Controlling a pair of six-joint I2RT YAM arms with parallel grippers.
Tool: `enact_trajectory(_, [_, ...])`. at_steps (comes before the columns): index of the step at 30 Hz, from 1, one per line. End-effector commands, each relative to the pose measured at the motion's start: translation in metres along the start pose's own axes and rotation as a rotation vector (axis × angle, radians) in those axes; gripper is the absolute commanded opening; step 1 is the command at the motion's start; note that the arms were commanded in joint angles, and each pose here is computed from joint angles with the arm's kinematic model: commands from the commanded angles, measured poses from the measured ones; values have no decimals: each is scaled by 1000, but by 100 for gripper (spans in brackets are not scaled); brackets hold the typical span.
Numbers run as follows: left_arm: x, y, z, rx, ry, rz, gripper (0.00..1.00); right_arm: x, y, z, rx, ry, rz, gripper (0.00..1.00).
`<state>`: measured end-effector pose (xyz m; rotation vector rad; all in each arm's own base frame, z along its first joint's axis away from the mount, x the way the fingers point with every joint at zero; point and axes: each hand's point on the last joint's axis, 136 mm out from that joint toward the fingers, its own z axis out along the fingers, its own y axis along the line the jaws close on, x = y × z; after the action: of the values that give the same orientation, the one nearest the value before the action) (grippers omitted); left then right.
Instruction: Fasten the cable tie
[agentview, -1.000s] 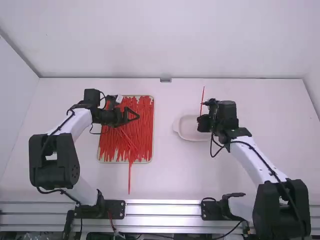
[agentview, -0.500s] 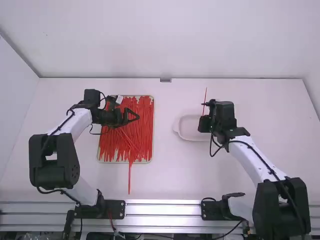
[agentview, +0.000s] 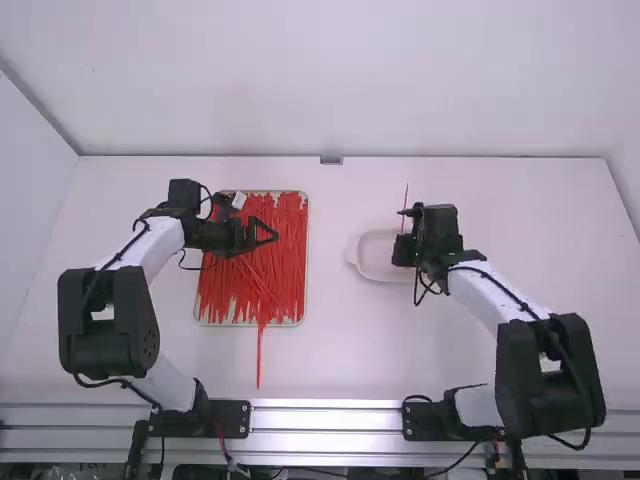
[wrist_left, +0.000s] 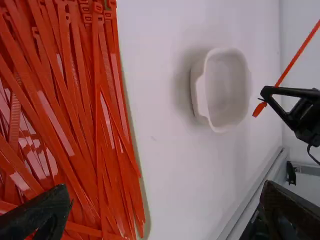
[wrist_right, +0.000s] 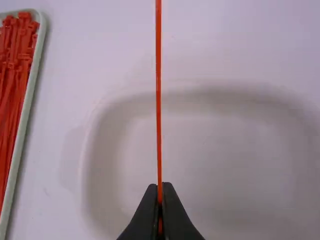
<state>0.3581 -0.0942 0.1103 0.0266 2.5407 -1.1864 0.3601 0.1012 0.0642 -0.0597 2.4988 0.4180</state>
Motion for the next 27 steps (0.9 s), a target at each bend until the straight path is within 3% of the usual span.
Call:
enact_trajectory(1, [-7, -9, -6, 12, -18, 41, 99, -7, -2, 4, 6, -8, 3, 0])
enact_trajectory(22, [-6, -9, -6, 12, -18, 44, 99, -10, -4, 16, 6, -23, -2, 0])
enact_trajectory(25, [-6, -9, -6, 12, -18, 44, 99, -11, -3, 16, 4, -26, -3, 8])
enact_trajectory(27, [-6, -9, -6, 12, -18, 44, 99, -11, -4, 16, 6, -27, -1, 28])
